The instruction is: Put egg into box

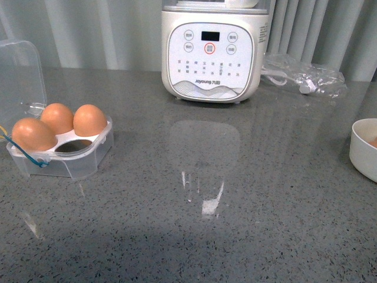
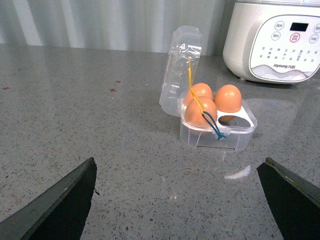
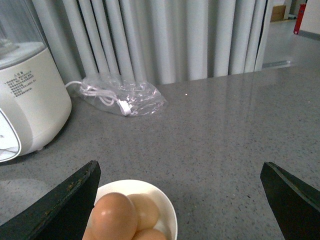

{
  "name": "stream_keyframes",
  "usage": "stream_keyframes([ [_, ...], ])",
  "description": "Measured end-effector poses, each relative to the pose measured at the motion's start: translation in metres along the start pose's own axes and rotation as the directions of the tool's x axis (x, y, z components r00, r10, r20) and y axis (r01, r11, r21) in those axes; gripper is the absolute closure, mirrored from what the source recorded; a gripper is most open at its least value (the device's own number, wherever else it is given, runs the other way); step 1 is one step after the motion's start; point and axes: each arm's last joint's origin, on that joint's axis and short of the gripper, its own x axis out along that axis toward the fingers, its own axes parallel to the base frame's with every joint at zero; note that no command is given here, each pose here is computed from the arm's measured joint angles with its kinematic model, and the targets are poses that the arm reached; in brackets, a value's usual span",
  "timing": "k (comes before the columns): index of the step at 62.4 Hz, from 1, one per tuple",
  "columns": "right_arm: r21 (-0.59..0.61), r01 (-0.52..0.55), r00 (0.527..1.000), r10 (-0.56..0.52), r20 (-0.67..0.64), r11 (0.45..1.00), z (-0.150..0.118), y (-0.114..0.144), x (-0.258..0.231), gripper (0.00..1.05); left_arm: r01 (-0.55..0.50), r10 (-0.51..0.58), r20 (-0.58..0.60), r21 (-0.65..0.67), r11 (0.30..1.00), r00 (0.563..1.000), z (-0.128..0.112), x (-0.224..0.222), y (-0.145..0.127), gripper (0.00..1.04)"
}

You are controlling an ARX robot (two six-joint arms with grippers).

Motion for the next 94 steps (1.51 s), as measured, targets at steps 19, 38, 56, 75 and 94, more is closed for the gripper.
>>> stream_keyframes([
  [19, -0.107, -0.161, 0.974, 0.141, -0.176, 0.981, 0.000, 0.026, 0.032, 0.07, 0.000, 0.000, 0.000, 0.000, 1.000, 1.000, 0.000, 0.000, 0.000, 0.07],
  [38, -0.124, -0.216, 0.938, 0.170, -0.303, 0.968, -0.017, 0.026, 0.040, 0.07, 0.000, 0.000, 0.000, 0.000, 1.000, 1.000, 0.000, 0.000, 0.000, 0.07],
  [56, -0.086, -0.245, 0.916, 0.201, -0.347, 0.966, -0.029, 0.021, 0.048, 0.07, 0.000, 0.000, 0.000, 0.000, 1.000, 1.000, 0.000, 0.000, 0.000, 0.07],
  [75, -0.068, -0.247, 0.904, 0.205, -0.375, 0.967, -0.037, 0.018, 0.051, 0.07, 0.000, 0.000, 0.000, 0.000, 1.000, 1.000, 0.000, 0.000, 0.000, 0.07],
  [94, -0.088, -0.246, 0.901, 0.195, -0.387, 0.965, -0.041, 0.017, 0.047, 0.36, 0.000, 0.000, 0.000, 0.000, 1.000, 1.000, 0.000, 0.000, 0.000, 0.07],
])
